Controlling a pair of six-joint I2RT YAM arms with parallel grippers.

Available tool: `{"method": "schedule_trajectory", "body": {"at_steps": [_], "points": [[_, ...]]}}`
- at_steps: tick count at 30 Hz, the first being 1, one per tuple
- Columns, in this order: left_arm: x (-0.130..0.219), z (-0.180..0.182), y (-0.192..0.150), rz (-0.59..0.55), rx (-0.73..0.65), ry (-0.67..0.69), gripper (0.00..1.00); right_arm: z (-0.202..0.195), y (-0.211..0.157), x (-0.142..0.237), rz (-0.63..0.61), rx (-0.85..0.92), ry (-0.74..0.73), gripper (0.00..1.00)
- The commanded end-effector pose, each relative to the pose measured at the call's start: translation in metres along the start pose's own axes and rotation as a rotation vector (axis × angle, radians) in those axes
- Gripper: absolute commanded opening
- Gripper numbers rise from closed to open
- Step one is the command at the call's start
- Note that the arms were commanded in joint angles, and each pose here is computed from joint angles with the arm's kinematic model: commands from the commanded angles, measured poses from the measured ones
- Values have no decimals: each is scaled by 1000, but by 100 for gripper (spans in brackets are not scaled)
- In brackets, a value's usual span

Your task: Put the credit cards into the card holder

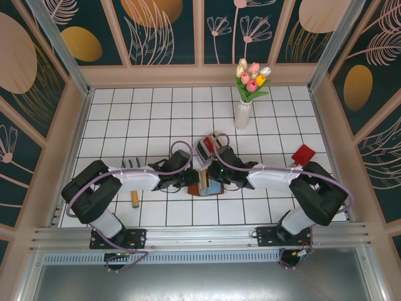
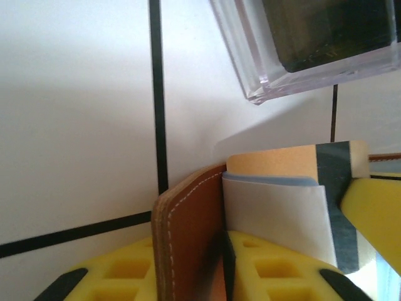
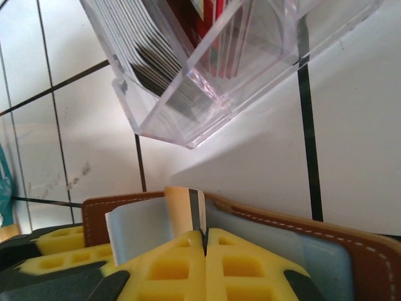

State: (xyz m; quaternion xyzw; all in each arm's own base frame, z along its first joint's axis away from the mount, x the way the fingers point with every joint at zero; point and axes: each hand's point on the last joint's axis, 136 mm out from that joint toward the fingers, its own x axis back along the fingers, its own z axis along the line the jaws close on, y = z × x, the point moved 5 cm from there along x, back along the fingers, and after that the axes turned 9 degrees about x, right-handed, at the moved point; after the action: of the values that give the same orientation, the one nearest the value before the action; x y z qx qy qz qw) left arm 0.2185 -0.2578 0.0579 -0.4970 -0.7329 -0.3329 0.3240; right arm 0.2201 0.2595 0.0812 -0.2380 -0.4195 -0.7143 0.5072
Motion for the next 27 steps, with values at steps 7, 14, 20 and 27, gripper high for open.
{"method": "schedule_trajectory", "body": {"at_steps": [7, 14, 20, 27], "points": [[29, 3, 3, -76, -26, 13, 58, -11, -18, -18, 82, 18, -141, 2], [48, -7, 13, -159, -39, -26, 77, -7, -21, -26, 102, 33, -167, 1], [37, 0, 10, -130, -45, 3, 78, -7, -20, -25, 94, 39, -186, 1], [18, 4, 5, -74, -49, 24, 69, -10, -21, -21, 89, 35, -187, 2]]}}
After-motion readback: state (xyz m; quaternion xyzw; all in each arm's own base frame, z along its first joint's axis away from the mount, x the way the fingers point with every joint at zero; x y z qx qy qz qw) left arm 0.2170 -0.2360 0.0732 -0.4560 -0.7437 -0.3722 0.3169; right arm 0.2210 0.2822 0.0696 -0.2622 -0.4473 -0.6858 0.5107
